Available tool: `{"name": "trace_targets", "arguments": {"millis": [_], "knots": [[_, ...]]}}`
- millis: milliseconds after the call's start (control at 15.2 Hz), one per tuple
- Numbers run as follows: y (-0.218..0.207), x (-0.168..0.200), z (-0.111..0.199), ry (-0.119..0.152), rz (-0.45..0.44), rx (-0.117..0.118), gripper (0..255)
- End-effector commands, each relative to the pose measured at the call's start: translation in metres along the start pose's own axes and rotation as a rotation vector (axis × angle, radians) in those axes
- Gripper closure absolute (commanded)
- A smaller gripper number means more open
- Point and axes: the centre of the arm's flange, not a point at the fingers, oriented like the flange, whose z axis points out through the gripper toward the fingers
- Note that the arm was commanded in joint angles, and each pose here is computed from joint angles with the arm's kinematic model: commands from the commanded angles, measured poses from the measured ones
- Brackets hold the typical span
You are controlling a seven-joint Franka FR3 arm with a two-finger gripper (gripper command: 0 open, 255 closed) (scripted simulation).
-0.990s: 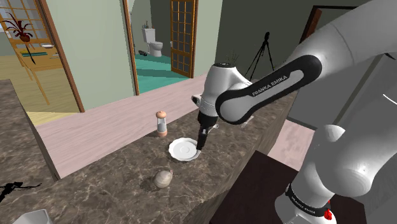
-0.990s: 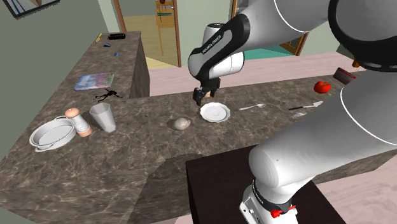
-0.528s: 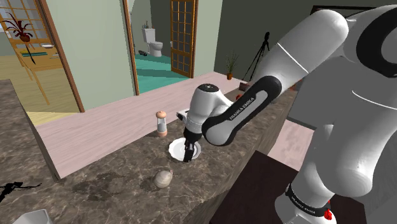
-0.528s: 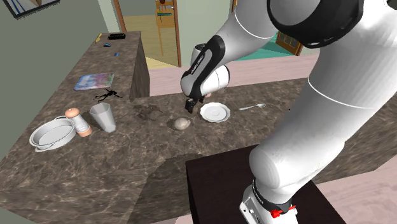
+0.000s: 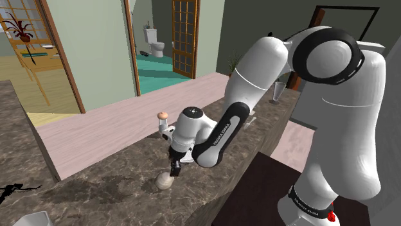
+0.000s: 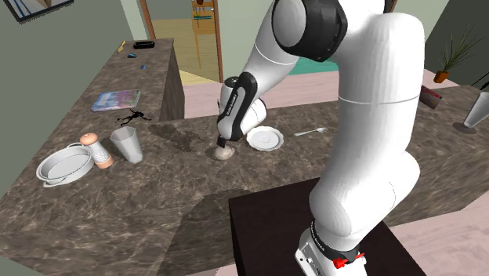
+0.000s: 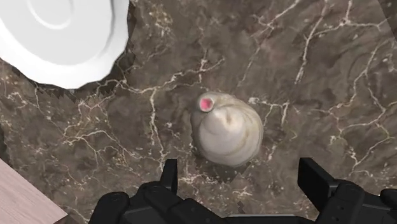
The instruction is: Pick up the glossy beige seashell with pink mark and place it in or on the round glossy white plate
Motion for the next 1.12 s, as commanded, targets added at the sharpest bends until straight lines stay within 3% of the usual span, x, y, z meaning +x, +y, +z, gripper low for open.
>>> {"name": "trace_targets", "arguments": {"millis": [0, 264, 726, 1056], "knots": [[-0.006, 0.009, 0.024, 0.017, -0.052, -0.01, 0], [-0.014, 0.028, 0.063, 0.044, -0.138, -0.026, 0], [-0.013, 0.03, 0.1, 0.044, -0.138, -0.026, 0], [-0.013, 0.03, 0.103, 0.044, -0.138, -0.026, 0]]}}
